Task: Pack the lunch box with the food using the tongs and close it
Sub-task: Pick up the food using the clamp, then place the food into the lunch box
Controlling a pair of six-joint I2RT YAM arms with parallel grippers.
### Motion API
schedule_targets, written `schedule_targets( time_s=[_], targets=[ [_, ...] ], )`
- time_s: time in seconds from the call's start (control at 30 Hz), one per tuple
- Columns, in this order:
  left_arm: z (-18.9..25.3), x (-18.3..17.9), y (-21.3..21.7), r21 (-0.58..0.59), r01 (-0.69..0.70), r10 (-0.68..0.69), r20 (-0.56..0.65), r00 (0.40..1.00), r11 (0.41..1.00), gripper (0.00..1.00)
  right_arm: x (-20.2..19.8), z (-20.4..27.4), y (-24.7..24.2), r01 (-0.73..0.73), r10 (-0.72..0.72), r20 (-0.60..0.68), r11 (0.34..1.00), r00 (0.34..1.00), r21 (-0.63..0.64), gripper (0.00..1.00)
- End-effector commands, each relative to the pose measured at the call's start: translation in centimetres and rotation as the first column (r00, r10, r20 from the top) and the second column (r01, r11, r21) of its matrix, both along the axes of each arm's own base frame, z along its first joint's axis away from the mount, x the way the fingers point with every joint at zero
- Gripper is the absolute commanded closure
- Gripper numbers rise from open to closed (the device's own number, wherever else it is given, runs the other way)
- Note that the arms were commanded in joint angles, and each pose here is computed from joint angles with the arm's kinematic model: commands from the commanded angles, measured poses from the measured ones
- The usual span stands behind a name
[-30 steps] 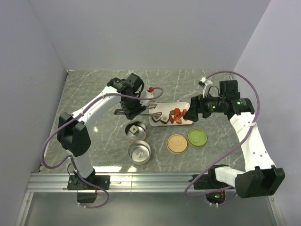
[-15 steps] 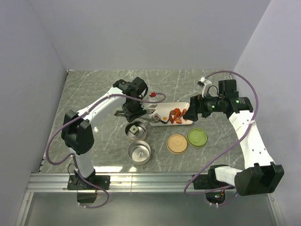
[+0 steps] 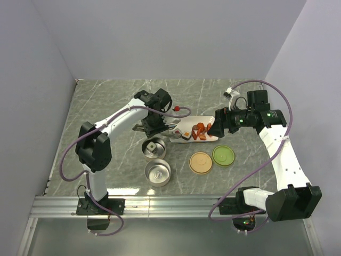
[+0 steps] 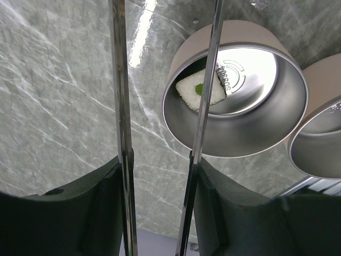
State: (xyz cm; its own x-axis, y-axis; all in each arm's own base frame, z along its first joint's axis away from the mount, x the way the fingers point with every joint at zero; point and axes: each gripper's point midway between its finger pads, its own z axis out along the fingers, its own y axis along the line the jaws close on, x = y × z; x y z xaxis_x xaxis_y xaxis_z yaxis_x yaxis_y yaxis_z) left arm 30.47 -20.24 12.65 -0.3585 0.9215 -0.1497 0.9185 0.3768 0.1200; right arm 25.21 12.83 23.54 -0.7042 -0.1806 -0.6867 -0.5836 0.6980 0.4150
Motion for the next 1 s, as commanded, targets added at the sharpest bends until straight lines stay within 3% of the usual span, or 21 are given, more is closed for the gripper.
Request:
schedule_targets(
  time_s=[0.0, 0.27, 0.5, 0.97],
  targets=[
    [0.9, 0.9, -0.2, 0.006, 0.007, -0.007, 0.042, 0.999, 1.000, 0.50, 0.1, 0.4, -0.2, -0.007, 0.007, 0.020, 1.000, 1.000, -0.003, 0.00],
    [1.1, 1.2, -0.3, 0.005, -0.006, 0.005, 0.057, 0.998, 1.000, 0.55, 0.2, 0.4, -0.2, -0.009, 0.009, 0.016, 1.000, 1.000, 0.000, 0.00],
    [1.9, 1.5, -0.5, -0.023, -0.021, 0.023, 0.089, 0.996, 1.000, 0.66, 0.0, 0.4, -0.2, -0.008, 0.008, 0.020, 1.000, 1.000, -0.006, 0.00],
    [7.5, 0.0, -0.4, -0.148, -0.027, 0.047, 0.137, 0.989, 0.989, 0.73, -0.2, 1.2, -0.2, -0.011, 0.011, 0.030, 1.000, 0.999, -0.004, 0.00]
  ],
)
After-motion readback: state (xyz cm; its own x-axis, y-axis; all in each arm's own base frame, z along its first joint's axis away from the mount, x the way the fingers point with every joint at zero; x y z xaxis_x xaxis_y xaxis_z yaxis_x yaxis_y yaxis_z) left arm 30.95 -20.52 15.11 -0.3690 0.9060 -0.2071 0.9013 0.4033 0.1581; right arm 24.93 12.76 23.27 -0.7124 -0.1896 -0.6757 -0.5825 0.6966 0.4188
